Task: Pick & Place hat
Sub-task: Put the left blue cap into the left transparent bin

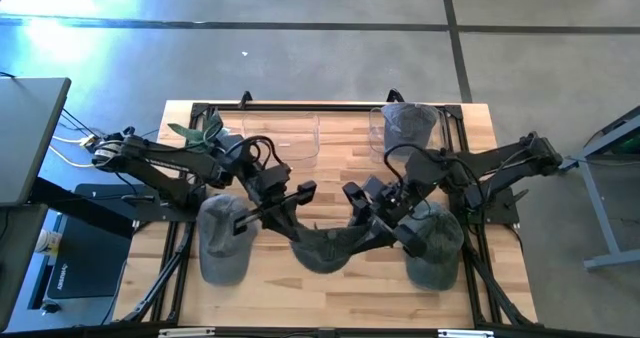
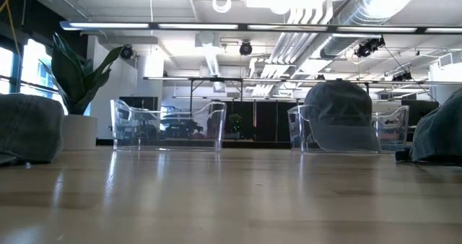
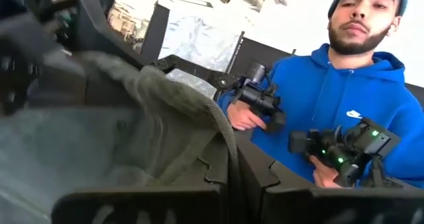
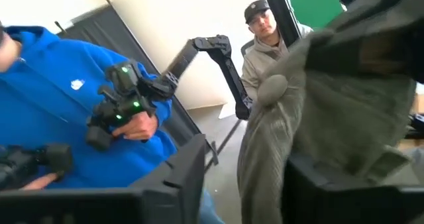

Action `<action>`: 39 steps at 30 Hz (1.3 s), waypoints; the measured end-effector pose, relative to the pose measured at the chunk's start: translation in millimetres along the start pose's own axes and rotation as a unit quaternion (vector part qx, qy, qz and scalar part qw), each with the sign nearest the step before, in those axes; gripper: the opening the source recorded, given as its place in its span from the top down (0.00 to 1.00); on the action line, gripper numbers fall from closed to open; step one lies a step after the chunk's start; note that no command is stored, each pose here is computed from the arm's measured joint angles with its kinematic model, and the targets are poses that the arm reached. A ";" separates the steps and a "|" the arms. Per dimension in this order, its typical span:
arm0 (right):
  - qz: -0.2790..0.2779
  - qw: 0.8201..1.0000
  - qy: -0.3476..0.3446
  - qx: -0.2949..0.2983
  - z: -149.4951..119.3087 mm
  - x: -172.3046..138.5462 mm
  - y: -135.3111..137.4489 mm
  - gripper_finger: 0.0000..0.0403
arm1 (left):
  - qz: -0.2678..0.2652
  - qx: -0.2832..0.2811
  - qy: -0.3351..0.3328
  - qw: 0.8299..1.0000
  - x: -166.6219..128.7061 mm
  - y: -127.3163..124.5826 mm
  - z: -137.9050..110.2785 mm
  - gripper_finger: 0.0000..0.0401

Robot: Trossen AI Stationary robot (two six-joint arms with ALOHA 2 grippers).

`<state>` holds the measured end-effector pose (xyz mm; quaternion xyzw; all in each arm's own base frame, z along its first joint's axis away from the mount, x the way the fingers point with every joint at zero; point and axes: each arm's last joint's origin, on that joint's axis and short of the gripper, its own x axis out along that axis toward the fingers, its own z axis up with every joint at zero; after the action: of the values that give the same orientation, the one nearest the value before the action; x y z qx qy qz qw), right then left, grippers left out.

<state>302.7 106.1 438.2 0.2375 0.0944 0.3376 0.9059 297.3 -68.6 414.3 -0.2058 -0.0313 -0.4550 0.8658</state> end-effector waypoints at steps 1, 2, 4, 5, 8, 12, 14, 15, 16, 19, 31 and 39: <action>-0.003 1.000 0.003 -0.004 -1.3 1.7 -1.7 0.61 | 0.003 -0.002 0.001 1.000 0.0 0.4 -0.5 0.99; -0.005 1.000 0.005 -0.005 -2.6 3.9 -3.5 0.59 | 0.007 -0.005 0.003 1.000 0.0 1.0 -1.2 0.99; -0.006 1.000 0.012 -0.002 -5.3 5.6 -2.8 0.57 | 0.013 -0.010 0.007 1.000 0.0 1.9 -2.4 0.99; -0.009 1.000 0.017 -0.001 -6.8 6.1 -2.5 0.57 | 0.017 -0.012 0.007 1.000 0.0 2.4 -2.8 0.99; -0.027 0.999 0.034 0.005 -12.0 6.4 -2.5 0.66 | 0.026 -0.015 0.005 1.000 0.0 3.2 -3.1 1.00; -0.053 0.997 0.054 0.007 -17.8 6.6 -4.3 0.87 | 0.032 -0.015 0.001 0.999 0.0 3.5 -2.9 1.00; -0.059 0.996 0.064 0.000 -20.0 6.2 -5.5 0.96 | 0.038 -0.018 0.002 0.999 -0.1 4.2 -3.5 1.00; -0.060 0.996 0.068 -0.002 -20.7 6.1 -5.8 0.98 | 0.040 -0.019 0.004 0.999 -0.1 4.6 -4.1 1.00; -0.060 0.996 0.068 -0.002 -20.7 6.2 -5.6 0.97 | 0.041 -0.017 0.005 0.999 -0.2 4.8 -4.4 1.00; -0.051 0.997 0.054 -0.007 -17.9 6.8 -3.9 0.95 | 0.040 -0.010 0.004 0.999 -2.0 1.4 -2.3 1.00; -0.075 0.997 0.025 -0.005 -4.7 -1.9 -20.9 0.98 | 0.065 -0.053 0.028 0.996 -3.7 4.0 -8.1 0.72; -0.095 0.993 0.041 0.048 -7.9 -4.3 -26.2 0.98 | 0.155 -0.016 0.038 0.987 -4.1 15.4 -17.5 0.45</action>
<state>311.6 88.9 418.5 0.2569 0.1699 0.2549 0.9166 304.9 -64.4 392.2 -0.2050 0.0414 -0.3233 0.9229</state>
